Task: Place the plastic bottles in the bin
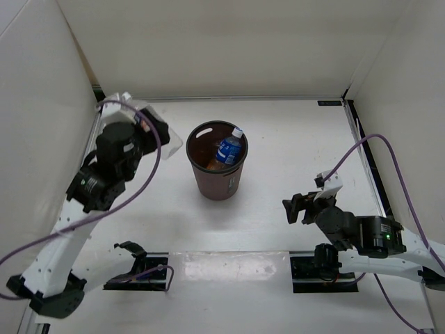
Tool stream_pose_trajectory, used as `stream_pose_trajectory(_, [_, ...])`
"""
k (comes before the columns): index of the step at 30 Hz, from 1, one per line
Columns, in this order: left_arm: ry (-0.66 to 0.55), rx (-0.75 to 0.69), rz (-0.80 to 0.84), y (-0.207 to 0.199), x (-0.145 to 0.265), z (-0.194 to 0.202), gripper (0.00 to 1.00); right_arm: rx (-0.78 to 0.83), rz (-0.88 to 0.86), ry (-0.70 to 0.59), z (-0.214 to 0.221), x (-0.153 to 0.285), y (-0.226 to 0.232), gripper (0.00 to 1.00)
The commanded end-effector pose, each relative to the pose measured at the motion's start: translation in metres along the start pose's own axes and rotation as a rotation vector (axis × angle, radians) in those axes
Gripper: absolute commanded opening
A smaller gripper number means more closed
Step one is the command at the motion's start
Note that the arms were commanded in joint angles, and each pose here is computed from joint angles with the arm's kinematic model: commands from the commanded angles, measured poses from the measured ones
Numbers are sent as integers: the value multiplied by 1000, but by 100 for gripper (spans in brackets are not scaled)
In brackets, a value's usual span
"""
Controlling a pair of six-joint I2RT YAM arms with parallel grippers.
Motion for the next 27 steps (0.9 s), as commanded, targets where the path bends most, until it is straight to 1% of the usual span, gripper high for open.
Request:
stream_pose_trajectory(1, [-26,-161,-31,-24,-19,-14,37,-8,27,-20,-3,-3,1,90])
stream_pose_trajectory(2, [-66,-189,-34,-41,-20,-25,37,-6,29,-19,-3,-4,2,90])
stream_pose_trajectory(3, [-63,-240,-22,-50,-21,-22,37,-3,29,-17,-3,-4,2,90])
stream_pose_trajectory(4, [-55,-320,-50,-62,-34,-12,37,-7,30,-18,-3,-4,2,90])
stream_pose_trajectory(5, [-93,-340,-74,-67,-38,-13,37,-5,33,-15,-3,-4,2,90])
stream_pose_trajectory(6, [-76,-388,-45,-78,-37,-1,37,-3,33,-17,-3,-4,2,90])
stream_pose_trajectory(7, [-69,-483,-83,-82,-50,12,37,2,32,-11,-2,-5,3,90])
stream_pose_trajectory(8, [-87,-512,-119,-82,-52,16,37,2,36,-12,-2,-5,2,90])
stream_pose_trajectory(10, [-96,-584,-144,-86,-58,37,37,-4,29,-14,-3,-4,3,90])
stream_pose_trajectory(11, [-119,-605,-183,-85,-60,42,37,-6,27,-16,-3,-4,2,90])
stream_pose_trajectory(12, [-132,-613,-157,-93,-61,50,37,-3,29,-15,-3,-4,3,90])
stream_pose_trajectory(14, [-136,-665,-186,-92,-65,64,37,-2,31,-14,-3,-4,3,90])
stream_pose_trajectory(17, [-140,-681,-183,-99,-69,73,37,-1,28,-14,-3,-4,3,90])
stream_pose_trajectory(21, [-143,-704,-198,-102,-72,81,41,1,28,-14,-2,-4,3,90])
stream_pose_trajectory(23, [-143,-725,-208,-104,-74,89,44,1,26,-14,-3,-4,3,90])
stream_pose_trajectory(26, [-150,-743,-229,-105,-75,98,69,0,32,-15,-3,-4,2,90])
stream_pose_trajectory(27, [-168,-753,-259,-104,-75,100,76,2,27,-13,-2,-4,3,90])
Point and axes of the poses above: each gripper's point midway between its finger pads, its own x axis back along the fingers, its own y axis along the line the jaws close on, z = x × y, the point moved 9 cm from there along x, back along the fingers, and after that the axes turned 9 degrees about x, right-handed, at the moved point
